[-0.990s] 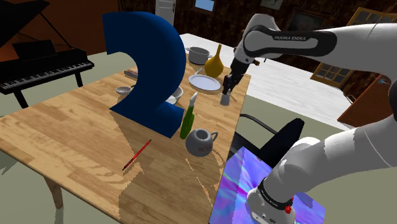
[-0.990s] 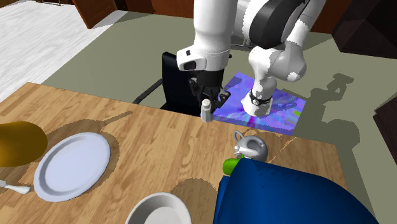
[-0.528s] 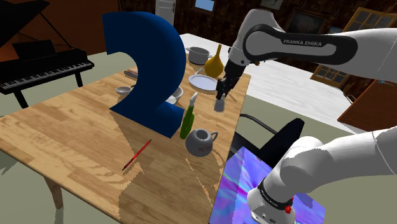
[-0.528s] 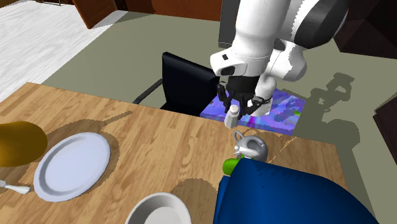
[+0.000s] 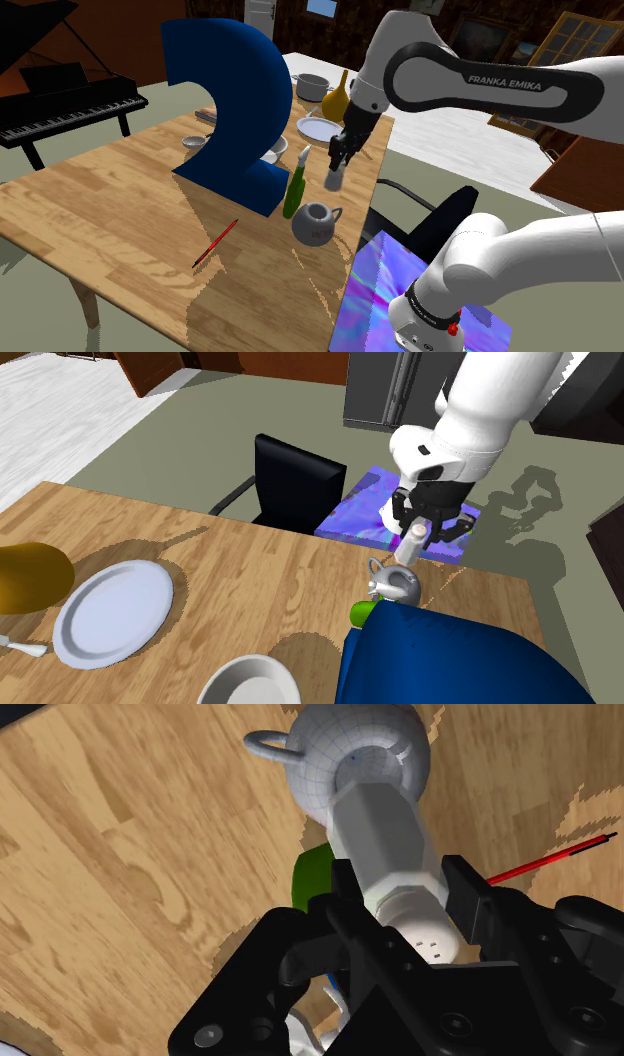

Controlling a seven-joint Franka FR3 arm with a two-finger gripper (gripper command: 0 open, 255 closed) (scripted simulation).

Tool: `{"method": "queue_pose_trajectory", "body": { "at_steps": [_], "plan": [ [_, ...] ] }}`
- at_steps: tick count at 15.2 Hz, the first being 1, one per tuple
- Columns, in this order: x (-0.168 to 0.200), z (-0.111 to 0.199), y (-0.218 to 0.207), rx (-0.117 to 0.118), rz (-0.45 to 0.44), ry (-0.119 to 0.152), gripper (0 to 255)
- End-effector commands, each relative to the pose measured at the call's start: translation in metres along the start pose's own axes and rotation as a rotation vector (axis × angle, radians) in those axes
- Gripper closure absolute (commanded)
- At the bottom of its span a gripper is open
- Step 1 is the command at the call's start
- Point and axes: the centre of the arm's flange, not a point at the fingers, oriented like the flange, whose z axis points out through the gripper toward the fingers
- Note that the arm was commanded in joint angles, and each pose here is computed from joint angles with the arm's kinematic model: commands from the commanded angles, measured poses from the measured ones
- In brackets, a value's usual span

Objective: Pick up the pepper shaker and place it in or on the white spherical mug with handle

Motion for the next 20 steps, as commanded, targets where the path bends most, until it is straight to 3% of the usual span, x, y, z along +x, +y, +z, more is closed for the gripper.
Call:
{"method": "queue_pose_trajectory", "body": {
  "at_steps": [1, 16, 20],
  "plan": [
    [-0.003, 0.007, -0.005, 0.0, 0.001, 0.0, 255],
    [-0.01, 0.089, -0.002, 0.0, 0.001, 0.0, 255],
    [-0.01, 0.089, -0.002, 0.0, 0.001, 0.0, 255]
  ]
}}
